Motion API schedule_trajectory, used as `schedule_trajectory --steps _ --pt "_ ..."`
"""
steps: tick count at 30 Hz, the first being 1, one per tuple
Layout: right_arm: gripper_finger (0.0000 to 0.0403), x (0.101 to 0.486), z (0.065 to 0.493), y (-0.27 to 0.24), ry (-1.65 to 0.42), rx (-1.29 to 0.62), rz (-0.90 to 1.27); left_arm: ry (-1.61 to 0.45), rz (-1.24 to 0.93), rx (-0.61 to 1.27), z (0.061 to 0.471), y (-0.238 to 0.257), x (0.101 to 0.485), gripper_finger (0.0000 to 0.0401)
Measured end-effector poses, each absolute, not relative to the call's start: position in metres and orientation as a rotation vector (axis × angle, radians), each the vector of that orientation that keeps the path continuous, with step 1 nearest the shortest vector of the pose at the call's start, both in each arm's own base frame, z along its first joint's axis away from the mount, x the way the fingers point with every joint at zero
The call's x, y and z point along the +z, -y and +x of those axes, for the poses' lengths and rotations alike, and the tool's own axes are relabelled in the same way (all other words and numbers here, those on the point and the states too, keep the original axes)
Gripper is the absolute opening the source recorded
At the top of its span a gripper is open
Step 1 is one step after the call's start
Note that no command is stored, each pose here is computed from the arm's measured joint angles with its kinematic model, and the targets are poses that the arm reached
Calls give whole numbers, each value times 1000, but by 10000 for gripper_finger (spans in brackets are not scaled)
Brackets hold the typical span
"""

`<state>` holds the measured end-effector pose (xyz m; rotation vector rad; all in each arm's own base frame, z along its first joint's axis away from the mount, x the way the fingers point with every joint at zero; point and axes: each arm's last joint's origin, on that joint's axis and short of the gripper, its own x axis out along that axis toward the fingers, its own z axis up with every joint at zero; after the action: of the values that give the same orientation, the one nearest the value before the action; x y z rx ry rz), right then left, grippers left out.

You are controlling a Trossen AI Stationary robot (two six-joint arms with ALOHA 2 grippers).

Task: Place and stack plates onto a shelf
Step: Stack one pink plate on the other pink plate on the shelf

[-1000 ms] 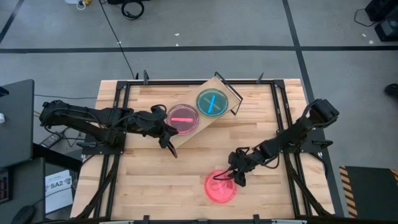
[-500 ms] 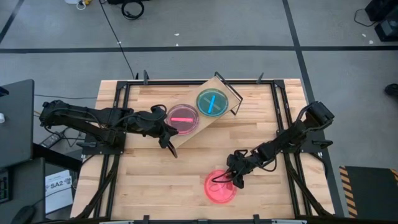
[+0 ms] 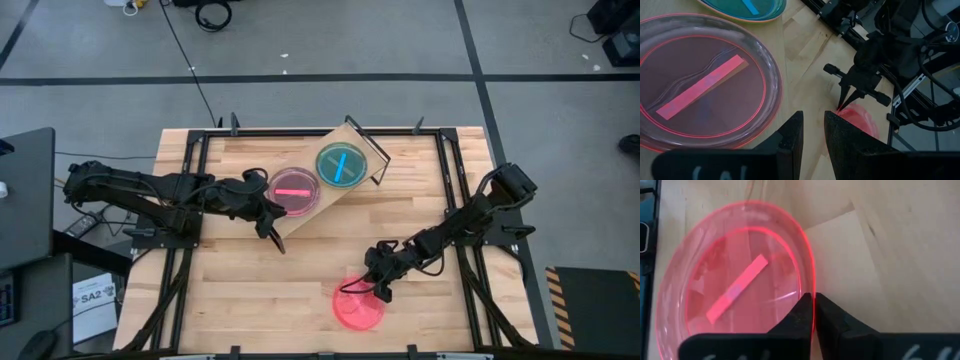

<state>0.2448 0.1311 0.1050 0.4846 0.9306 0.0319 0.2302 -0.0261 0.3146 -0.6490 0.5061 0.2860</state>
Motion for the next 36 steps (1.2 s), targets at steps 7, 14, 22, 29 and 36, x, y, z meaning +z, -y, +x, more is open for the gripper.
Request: schedule_trajectory --steps 7,14,22,29,36 --pt "9 105 245 -131 -931 34 486 -518 -640 244 229 36 315 82" --pt "10 105 245 -131 -927 36 486 -584 -671 125 234 78 305 82" --pt "9 108 249 -132 -856 21 491 -754 -718 92 243 130 269 82" --pt "9 114 254 -132 -748 -9 496 -822 -781 110 249 156 245 82" --pt "9 117 257 -132 -687 -46 490 -808 -877 161 266 165 225 82"
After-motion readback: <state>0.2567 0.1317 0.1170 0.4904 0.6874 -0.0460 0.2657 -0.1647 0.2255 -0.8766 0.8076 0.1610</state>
